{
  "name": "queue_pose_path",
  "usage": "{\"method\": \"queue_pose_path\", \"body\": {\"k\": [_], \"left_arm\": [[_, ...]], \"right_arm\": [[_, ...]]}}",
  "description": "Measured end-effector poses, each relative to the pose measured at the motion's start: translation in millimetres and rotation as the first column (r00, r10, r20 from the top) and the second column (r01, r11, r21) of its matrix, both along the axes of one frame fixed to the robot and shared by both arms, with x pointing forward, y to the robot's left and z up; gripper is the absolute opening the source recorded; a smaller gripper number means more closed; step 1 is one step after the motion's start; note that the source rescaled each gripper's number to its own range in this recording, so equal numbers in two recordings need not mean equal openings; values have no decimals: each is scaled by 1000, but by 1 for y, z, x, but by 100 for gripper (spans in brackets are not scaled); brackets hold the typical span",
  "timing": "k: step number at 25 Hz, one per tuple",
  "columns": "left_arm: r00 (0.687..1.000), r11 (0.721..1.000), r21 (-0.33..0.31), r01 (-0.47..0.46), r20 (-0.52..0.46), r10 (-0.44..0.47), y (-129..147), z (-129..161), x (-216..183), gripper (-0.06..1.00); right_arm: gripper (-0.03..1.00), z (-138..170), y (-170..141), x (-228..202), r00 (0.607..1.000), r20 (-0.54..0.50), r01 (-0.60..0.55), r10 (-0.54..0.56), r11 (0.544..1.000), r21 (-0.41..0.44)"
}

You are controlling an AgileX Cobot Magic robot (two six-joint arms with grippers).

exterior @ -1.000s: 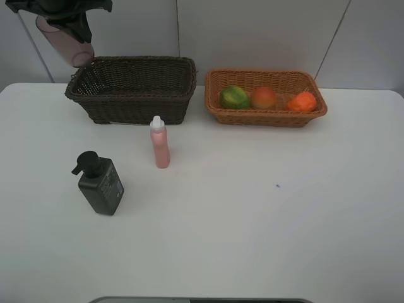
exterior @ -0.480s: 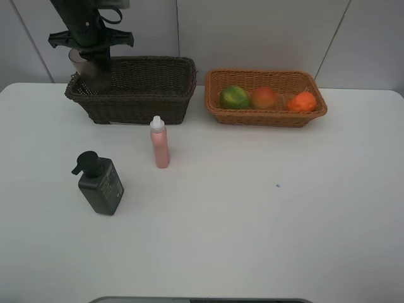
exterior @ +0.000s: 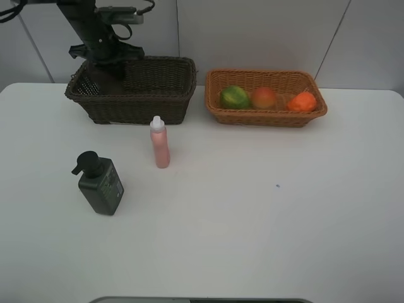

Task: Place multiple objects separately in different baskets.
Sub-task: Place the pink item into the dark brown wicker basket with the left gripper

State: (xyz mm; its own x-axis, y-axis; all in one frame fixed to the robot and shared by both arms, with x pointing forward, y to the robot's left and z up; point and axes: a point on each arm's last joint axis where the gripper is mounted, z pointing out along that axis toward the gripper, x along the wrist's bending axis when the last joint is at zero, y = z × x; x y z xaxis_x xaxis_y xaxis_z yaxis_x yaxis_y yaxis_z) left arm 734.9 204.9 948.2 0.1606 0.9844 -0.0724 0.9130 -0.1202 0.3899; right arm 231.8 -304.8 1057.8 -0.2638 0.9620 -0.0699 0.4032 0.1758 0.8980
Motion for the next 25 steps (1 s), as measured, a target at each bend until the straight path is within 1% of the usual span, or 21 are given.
{"method": "queue_pose_path", "body": {"k": [6, 13, 15, 17, 21, 22, 23, 25], "left_arm": [[999, 1000, 11, 28, -28, -28, -1, -18, 4, 0], [999, 999, 18, 30, -21, -30, -1, -17, 5, 0], [999, 999, 18, 30, -20, -30, -1, -17, 5, 4], [999, 999, 20, 31, -20, -31, -1, -17, 5, 19], [999, 999, 30, 35, -19, -34, 0, -17, 5, 74], [999, 999, 32, 36, -17, -35, 0, -16, 5, 85], [999, 999, 32, 36, -17, -35, 0, -16, 5, 92], [999, 999, 32, 35, -15, -35, 0, -16, 5, 98]], "right_arm": [[97, 0, 0, 0, 1000, 0, 0, 0, 1000, 0], [97, 0, 0, 0, 1000, 0, 0, 0, 1000, 0], [97, 0, 0, 0, 1000, 0, 0, 0, 1000, 0], [97, 0, 0, 0, 1000, 0, 0, 0, 1000, 0], [97, 0, 0, 0, 1000, 0, 0, 0, 1000, 0], [97, 0, 0, 0, 1000, 0, 0, 0, 1000, 0], [97, 0, 0, 0, 1000, 0, 0, 0, 1000, 0], [97, 0, 0, 0, 1000, 0, 0, 0, 1000, 0]]}}
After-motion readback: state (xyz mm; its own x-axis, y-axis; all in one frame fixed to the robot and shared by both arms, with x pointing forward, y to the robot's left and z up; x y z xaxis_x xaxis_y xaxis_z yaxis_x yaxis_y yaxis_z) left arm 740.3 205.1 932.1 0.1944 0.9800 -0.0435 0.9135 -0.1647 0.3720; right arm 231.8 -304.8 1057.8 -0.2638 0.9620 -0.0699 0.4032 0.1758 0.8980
